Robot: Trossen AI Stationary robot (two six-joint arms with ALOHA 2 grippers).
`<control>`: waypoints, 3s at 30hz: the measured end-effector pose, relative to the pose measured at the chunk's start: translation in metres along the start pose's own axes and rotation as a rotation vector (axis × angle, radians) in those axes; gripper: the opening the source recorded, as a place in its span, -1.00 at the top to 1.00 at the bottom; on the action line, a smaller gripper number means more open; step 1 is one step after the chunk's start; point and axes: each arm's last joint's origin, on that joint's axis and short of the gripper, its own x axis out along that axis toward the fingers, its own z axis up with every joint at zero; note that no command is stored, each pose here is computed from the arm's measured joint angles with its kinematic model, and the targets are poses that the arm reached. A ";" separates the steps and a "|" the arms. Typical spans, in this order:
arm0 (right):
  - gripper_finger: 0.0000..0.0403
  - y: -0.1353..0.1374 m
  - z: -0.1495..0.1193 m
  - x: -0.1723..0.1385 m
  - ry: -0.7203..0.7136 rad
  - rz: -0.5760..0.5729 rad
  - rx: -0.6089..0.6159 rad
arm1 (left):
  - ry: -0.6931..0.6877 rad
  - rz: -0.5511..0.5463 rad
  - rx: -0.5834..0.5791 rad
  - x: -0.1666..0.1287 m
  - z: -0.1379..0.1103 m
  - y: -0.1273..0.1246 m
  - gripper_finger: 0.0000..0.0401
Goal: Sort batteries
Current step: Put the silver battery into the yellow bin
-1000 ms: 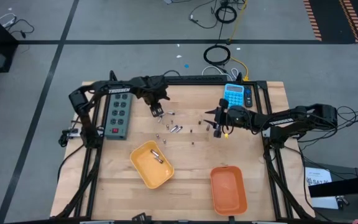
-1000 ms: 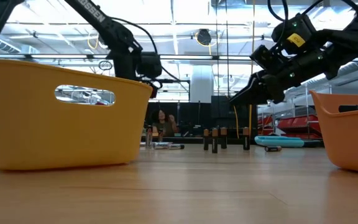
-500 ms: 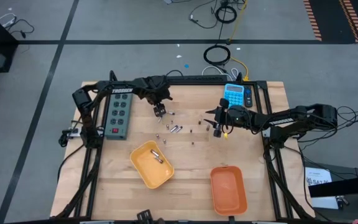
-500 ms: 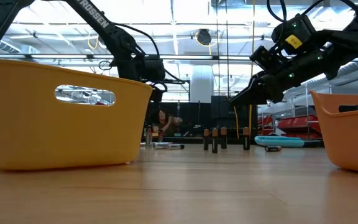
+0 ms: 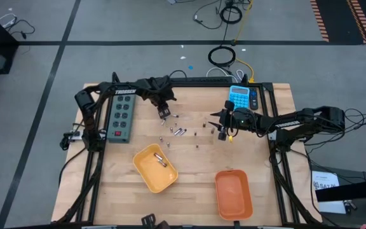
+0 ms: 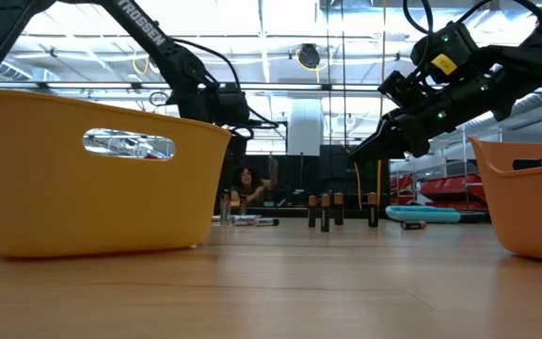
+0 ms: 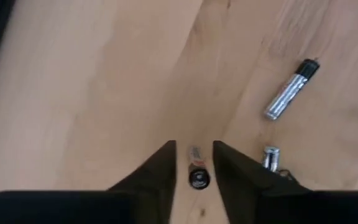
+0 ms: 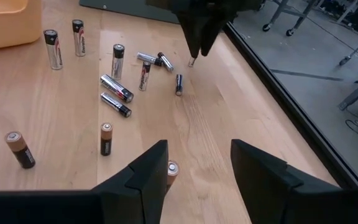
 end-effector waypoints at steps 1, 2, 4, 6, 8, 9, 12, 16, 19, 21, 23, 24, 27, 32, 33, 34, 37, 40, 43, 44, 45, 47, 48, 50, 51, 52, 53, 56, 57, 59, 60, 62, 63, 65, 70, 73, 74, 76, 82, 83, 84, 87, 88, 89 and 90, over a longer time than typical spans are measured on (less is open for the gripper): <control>0.17 0.000 0.000 0.000 0.000 0.000 0.000 | 0.009 -0.008 0.000 0.001 -0.001 0.000 0.59; 0.17 0.000 0.000 0.000 0.000 0.000 0.000 | 0.022 -0.013 0.001 0.001 -0.002 0.000 0.69; 0.17 0.000 0.000 0.000 0.000 0.000 0.000 | 0.025 -0.019 0.006 0.003 -0.002 -0.001 0.82; 0.17 0.000 0.000 0.000 0.000 0.000 0.003 | 0.024 -0.028 0.006 0.005 -0.002 -0.001 0.82; 0.17 0.000 0.000 0.000 0.000 -0.001 0.004 | 0.024 -0.034 0.006 0.005 -0.002 -0.001 0.82; 0.17 0.000 0.000 0.000 0.000 -0.001 0.005 | 0.024 -0.035 0.006 0.005 -0.002 -0.001 0.82; 0.17 -0.001 0.000 0.000 0.002 -0.006 0.007 | 0.027 -0.035 0.006 0.002 -0.001 -0.001 0.82; 0.17 -0.001 0.000 0.000 0.001 -0.006 0.007 | 0.000 -0.029 0.007 -0.020 0.007 0.000 0.82; 0.17 -0.001 0.000 0.000 0.001 -0.006 0.007 | -0.084 -0.010 0.012 -0.050 0.014 0.000 0.82; 0.17 -0.001 0.000 0.000 0.002 -0.005 0.007 | -0.112 -0.033 0.008 -0.063 0.013 -0.002 0.82; 0.17 -0.001 0.000 0.000 0.002 -0.005 0.007 | -0.140 -0.092 0.000 -0.079 0.010 -0.008 0.82; 0.17 -0.001 -0.001 0.000 0.004 -0.005 0.009 | -0.160 -0.148 0.000 -0.088 0.009 -0.012 0.82; 0.17 -0.001 -0.001 0.000 0.010 -0.003 0.008 | -0.169 -0.428 -0.034 -0.109 0.001 -0.029 0.82; 0.17 -0.001 -0.001 0.000 0.006 -0.003 0.007 | -0.096 -0.694 -0.122 -0.132 -0.005 -0.074 0.80; 0.17 -0.001 -0.001 0.000 0.006 -0.002 0.007 | -0.066 -0.707 -0.117 -0.133 -0.006 -0.085 0.78; 0.17 -0.001 -0.001 0.000 0.005 0.000 0.007 | -0.028 -0.718 -0.105 -0.133 -0.008 -0.096 0.77; 0.17 -0.001 -0.001 0.000 0.005 0.002 0.008 | 0.048 -0.747 -0.063 -0.131 -0.015 -0.131 0.75; 0.17 -0.001 -0.001 0.000 0.005 0.001 0.009 | 0.119 -0.700 -0.056 -0.121 -0.023 -0.160 0.74; 0.17 -0.001 -0.001 0.000 0.004 0.001 0.018 | 0.188 -0.606 -0.066 -0.110 -0.035 -0.182 0.73; 0.17 -0.001 -0.001 0.000 0.005 0.001 0.023 | 0.201 -0.580 -0.063 -0.108 -0.039 -0.188 0.73; 0.17 -0.001 -0.001 0.000 0.004 0.001 0.027 | 0.215 -0.553 -0.058 -0.105 -0.044 -0.194 0.73; 0.17 0.000 -0.001 0.000 0.005 0.004 0.032 | 0.238 -0.500 -0.049 -0.101 -0.053 -0.205 0.73; 0.17 0.000 -0.001 0.000 0.005 0.004 0.034 | 0.242 -0.477 -0.047 -0.101 -0.056 -0.209 0.73; 0.17 0.001 0.000 0.000 0.004 0.008 0.036 | 0.233 -0.419 -0.039 -0.099 -0.062 -0.217 0.73; 0.17 0.001 0.000 0.000 0.004 0.010 0.035 | 0.230 -0.383 -0.034 -0.098 -0.065 -0.220 0.73; 0.17 0.002 0.000 0.000 0.003 0.013 0.034 | 0.225 -0.346 -0.032 -0.097 -0.069 -0.223 0.73; 0.17 0.002 0.000 0.000 0.002 0.014 0.033 | 0.223 -0.312 -0.029 -0.095 -0.073 -0.226 0.72; 0.17 0.003 0.000 0.000 0.001 0.014 0.032 | 0.228 -0.236 -0.027 -0.090 -0.084 -0.234 0.72; 0.17 0.003 0.000 0.000 0.001 0.013 0.032 | 0.230 -0.215 -0.025 -0.088 -0.087 -0.238 0.72; 0.17 0.003 0.000 0.000 0.001 0.013 0.032 | 0.226 -0.189 -0.011 -0.085 -0.090 -0.243 0.72; 0.17 0.003 0.000 0.000 0.000 0.013 0.032 | 0.228 -0.182 -0.008 -0.084 -0.092 -0.246 0.72; 0.17 0.003 0.001 0.000 -0.003 0.012 0.033 | 0.249 -0.172 -0.007 -0.078 -0.094 -0.251 0.72; 0.17 0.003 0.001 0.000 -0.006 0.011 0.033 | 0.266 -0.172 -0.007 -0.075 -0.095 -0.253 0.72; 0.17 0.003 0.001 0.000 -0.005 0.012 0.033 | 0.310 -0.184 -0.014 -0.069 -0.098 -0.258 0.72; 0.17 0.003 0.001 0.000 -0.005 0.012 0.033 | 0.424 -0.201 0.004 -0.053 -0.107 -0.269 0.72; 0.17 0.003 0.001 0.000 -0.004 0.012 0.033 | 0.503 -0.176 0.019 -0.047 -0.115 -0.272 0.72; 0.17 0.003 0.001 0.000 -0.003 0.012 0.033 | 0.528 -0.163 0.021 -0.046 -0.117 -0.272 0.72; 0.17 0.003 0.001 0.000 -0.004 0.015 0.035 | 0.568 -0.132 0.025 -0.044 -0.122 -0.273 0.72; 0.17 0.003 0.001 0.000 -0.006 0.015 0.038 | 0.633 -0.062 0.055 -0.042 -0.131 -0.273 0.64; 0.17 0.003 0.001 0.000 -0.007 0.014 0.038 | 0.631 -0.054 0.060 -0.042 -0.131 -0.273 0.61; 0.17 0.003 0.001 0.000 -0.007 0.014 0.038 | 0.628 -0.039 0.064 -0.042 -0.132 -0.273 0.56; 0.17 0.003 0.001 0.000 -0.006 0.015 0.038 | 0.623 0.015 0.109 -0.043 -0.134 -0.271 0.41; 0.17 0.004 0.001 0.000 -0.006 0.015 0.039 | 0.620 0.039 0.139 -0.044 -0.136 -0.271 0.37; 0.17 0.004 0.001 0.000 -0.006 0.015 0.040 | 0.613 0.073 0.166 -0.045 -0.137 -0.270 0.32; 0.17 0.004 0.001 0.000 -0.006 0.015 0.043 | 0.607 0.109 0.202 -0.046 -0.138 -0.269 0.29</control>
